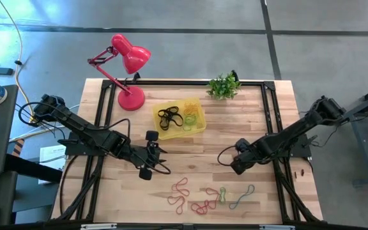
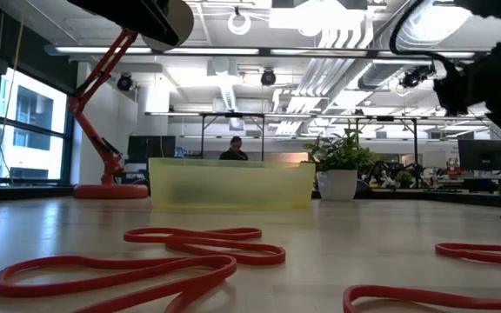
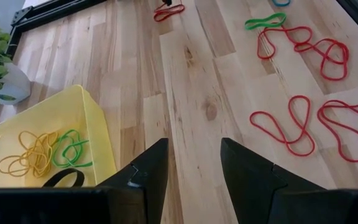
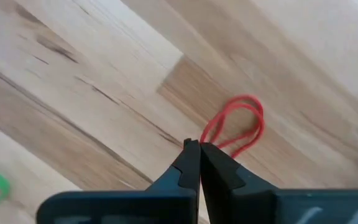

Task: Pick and place rubber bands into bin
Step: Put the red rubber band into the yellow bin

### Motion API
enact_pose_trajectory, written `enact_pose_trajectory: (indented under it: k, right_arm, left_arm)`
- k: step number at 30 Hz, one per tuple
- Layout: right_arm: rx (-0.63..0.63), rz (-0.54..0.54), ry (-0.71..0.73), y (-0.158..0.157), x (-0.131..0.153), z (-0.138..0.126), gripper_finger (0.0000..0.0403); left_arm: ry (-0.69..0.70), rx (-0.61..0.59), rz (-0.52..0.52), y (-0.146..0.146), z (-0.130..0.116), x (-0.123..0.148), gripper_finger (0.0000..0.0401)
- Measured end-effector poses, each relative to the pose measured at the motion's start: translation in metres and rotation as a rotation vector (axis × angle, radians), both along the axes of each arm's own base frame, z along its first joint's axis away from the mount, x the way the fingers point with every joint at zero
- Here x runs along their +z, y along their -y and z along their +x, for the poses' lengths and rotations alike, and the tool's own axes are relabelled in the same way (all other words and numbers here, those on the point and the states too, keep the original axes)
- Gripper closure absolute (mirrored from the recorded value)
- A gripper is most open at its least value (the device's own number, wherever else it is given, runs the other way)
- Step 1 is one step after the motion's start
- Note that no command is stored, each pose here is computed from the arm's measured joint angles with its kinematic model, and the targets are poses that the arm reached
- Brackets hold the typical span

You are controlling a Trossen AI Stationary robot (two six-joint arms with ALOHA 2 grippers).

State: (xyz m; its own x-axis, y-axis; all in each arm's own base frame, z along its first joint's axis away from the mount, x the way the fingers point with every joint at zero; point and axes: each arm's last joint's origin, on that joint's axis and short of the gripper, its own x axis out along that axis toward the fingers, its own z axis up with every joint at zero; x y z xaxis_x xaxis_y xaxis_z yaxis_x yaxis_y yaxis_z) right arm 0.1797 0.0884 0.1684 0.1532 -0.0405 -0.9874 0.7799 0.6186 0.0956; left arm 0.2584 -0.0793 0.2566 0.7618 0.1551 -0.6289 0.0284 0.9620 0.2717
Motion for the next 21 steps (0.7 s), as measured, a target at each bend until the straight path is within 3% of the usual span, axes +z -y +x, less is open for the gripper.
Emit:
enact_pose_trajectory:
  k: [9, 21]
  right_arm:
    - [0.052, -0.122, 0.055, -0.002, 0.038, 0.012, 0.0402]
    - [0.092, -0.328, 0.177, 0.001, 0.109, 0.026, 0.0403]
  left_arm:
    - [0.001, -0.001, -0.002, 0.0, 0.0, 0.0, 0.0265]
    - [-0.007, -0.027, -0.026, 0.001, 0.0, 0.0, 0.0265]
